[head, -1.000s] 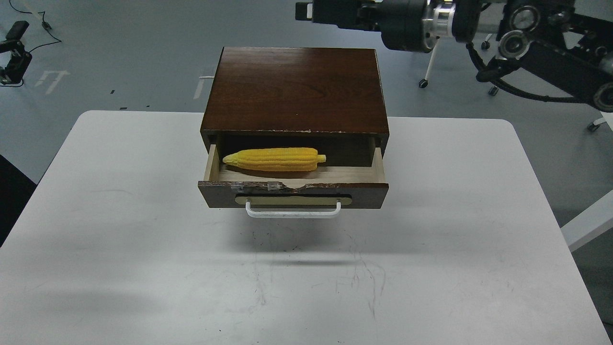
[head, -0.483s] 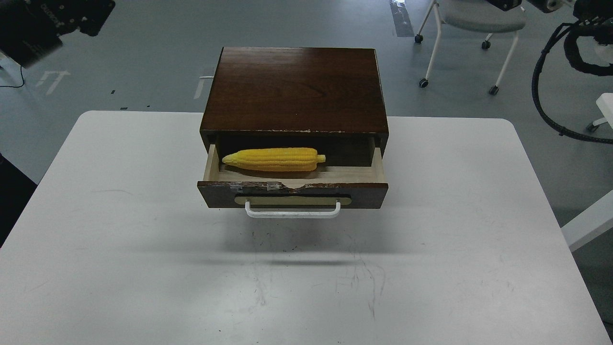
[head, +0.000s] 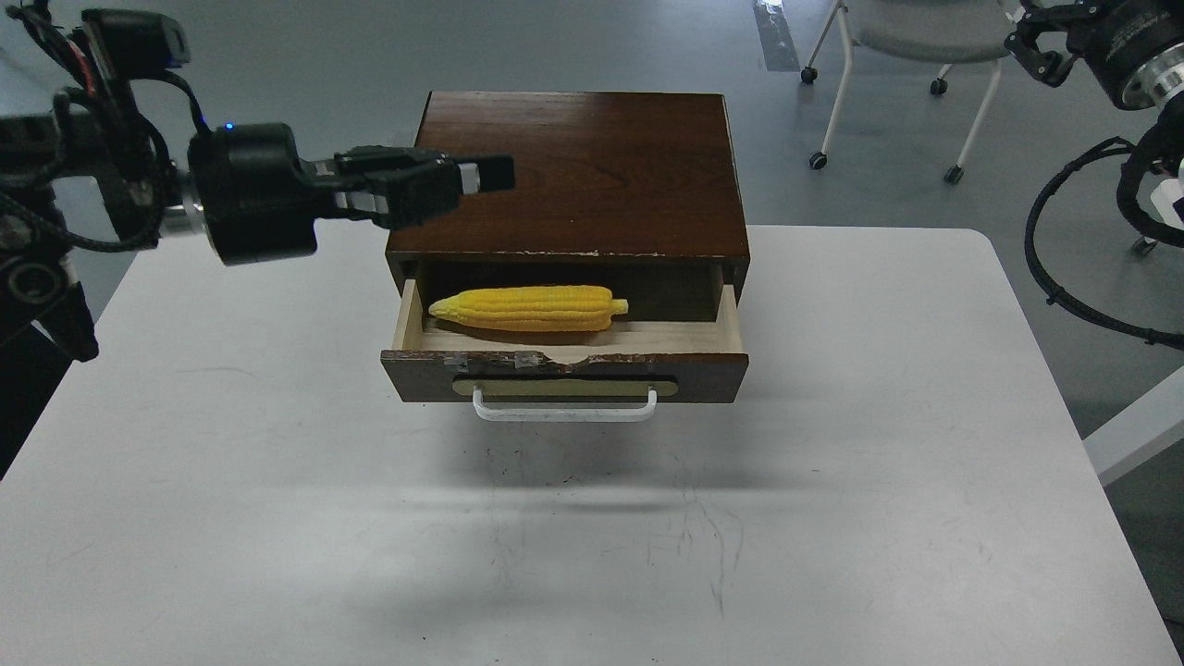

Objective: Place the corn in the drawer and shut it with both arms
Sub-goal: 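Move the left gripper to the front of the open drawer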

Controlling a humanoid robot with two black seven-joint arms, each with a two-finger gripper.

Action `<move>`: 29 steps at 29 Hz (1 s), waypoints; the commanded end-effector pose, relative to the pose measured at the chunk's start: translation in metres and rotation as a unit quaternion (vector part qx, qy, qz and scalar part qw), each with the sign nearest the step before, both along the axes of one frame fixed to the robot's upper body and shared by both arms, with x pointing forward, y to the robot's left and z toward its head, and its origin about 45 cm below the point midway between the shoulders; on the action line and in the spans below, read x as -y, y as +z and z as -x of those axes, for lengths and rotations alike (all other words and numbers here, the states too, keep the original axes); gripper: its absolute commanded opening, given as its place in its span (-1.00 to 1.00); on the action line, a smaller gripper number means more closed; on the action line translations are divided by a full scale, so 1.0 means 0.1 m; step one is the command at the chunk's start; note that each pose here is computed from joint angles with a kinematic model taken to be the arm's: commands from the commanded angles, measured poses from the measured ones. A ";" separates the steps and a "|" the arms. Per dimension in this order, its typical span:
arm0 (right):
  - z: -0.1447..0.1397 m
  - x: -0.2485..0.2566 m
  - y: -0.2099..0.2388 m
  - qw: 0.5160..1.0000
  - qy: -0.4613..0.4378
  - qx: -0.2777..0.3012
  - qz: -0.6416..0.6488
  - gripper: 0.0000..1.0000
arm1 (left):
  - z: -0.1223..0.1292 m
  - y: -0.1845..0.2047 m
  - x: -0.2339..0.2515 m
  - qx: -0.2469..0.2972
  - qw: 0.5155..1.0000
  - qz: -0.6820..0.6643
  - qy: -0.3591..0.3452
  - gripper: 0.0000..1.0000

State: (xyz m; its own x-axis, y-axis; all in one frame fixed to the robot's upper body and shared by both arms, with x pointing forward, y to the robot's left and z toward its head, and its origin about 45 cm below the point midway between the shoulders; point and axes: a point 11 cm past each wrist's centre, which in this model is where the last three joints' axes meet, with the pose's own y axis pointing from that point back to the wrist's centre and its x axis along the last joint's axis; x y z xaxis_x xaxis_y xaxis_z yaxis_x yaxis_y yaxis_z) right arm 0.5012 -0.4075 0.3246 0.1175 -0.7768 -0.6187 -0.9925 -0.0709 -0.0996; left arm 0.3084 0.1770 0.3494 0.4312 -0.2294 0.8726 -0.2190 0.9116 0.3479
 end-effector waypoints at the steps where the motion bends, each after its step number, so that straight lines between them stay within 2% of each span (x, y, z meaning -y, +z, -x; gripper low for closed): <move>1: 0.00 -0.03 -0.07 1.000 -0.002 -0.002 -0.023 1.00 | 0.04 -0.16 0.06 0.029 0.998 -0.045 -0.018 -1.00; 9: 0.05 -0.01 -0.20 1.000 -0.003 -0.009 -0.023 1.00 | 0.12 -0.29 0.22 0.027 0.997 -0.056 -0.047 -1.00; 13: 0.03 -0.07 -0.18 1.000 0.004 -0.003 -0.026 1.00 | 0.09 -0.47 0.20 0.084 0.988 -0.121 -0.055 -1.00; 17: 0.03 -0.06 -0.16 1.000 0.004 -0.002 -0.024 1.00 | 0.19 -0.72 0.07 0.057 0.983 -0.162 -0.063 -1.00; 23: 0.03 -0.06 -0.16 1.000 0.005 -0.001 -0.024 1.00 | 0.22 -0.93 -0.09 0.073 0.969 -0.224 -0.071 -1.00; 29: 0.02 -0.07 -0.14 1.000 0.004 0.002 -0.024 1.00 | 0.24 -1.02 -0.08 0.066 0.968 -0.231 -0.076 -1.00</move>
